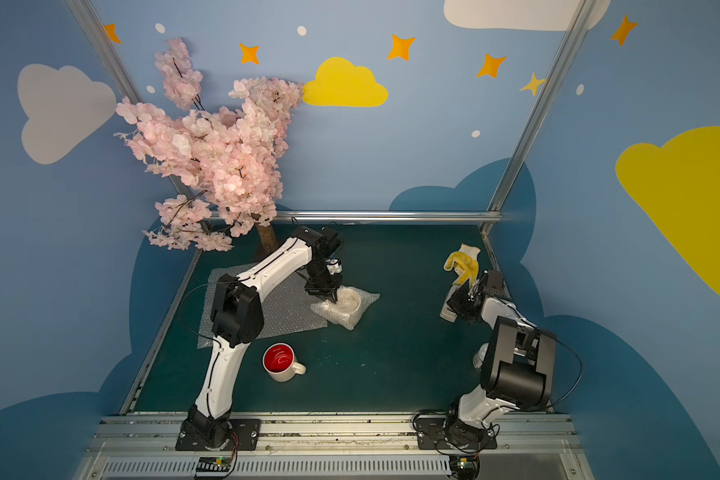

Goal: Wrap mugs in bubble wrap
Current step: Tear off the tape using the Tape Cutter.

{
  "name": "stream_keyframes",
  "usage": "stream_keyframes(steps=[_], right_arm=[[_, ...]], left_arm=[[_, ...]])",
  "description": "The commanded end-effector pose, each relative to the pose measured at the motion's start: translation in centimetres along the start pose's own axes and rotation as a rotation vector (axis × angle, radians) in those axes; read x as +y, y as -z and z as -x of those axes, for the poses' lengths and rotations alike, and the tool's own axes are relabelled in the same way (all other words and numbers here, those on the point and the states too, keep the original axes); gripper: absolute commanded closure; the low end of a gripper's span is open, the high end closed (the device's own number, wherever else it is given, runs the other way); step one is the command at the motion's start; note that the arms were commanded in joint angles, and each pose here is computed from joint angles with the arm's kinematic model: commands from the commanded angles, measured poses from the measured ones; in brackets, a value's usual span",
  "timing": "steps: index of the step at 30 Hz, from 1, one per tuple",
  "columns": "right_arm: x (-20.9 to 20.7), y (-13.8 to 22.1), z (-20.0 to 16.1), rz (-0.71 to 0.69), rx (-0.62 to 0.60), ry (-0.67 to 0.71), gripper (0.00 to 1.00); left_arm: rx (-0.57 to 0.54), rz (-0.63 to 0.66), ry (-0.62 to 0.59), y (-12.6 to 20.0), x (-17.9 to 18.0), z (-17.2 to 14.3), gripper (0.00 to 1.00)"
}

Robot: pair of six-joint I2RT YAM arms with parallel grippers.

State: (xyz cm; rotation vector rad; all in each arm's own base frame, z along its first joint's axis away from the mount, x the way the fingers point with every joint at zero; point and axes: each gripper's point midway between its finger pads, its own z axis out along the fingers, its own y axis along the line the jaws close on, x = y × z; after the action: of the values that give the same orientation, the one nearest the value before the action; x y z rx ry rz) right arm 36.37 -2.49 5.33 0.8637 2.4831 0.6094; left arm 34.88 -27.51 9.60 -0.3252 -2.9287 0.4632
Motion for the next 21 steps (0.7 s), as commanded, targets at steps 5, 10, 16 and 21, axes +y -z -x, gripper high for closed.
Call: stream_keyframes(steps=[5, 10, 16, 21], right_arm=[[-1.01, -0.28, -1.23, -0.008, 0.021, -0.049, 0.87], [-0.91, -0.06, -1.19, -0.004, 0.014, -0.057, 0.94], [-0.71, 0.31, -1.11, -0.001, 0.008, -0.059, 0.95], [-0.14, 0.59, -0.99, 0.025, 0.016, -0.067, 1.0]], left_arm=[[0.011, -0.038, -0.021, 0.55, -1.24, -0.92, 0.97], [0.013, -0.039, -0.022, 0.48, -1.34, -0.97, 0.97], [0.014, -0.04, -0.024, 0.5, -1.41, -1.0, 0.97], [0.014, -0.038, -0.02, 0.42, -1.34, -0.97, 0.97]])
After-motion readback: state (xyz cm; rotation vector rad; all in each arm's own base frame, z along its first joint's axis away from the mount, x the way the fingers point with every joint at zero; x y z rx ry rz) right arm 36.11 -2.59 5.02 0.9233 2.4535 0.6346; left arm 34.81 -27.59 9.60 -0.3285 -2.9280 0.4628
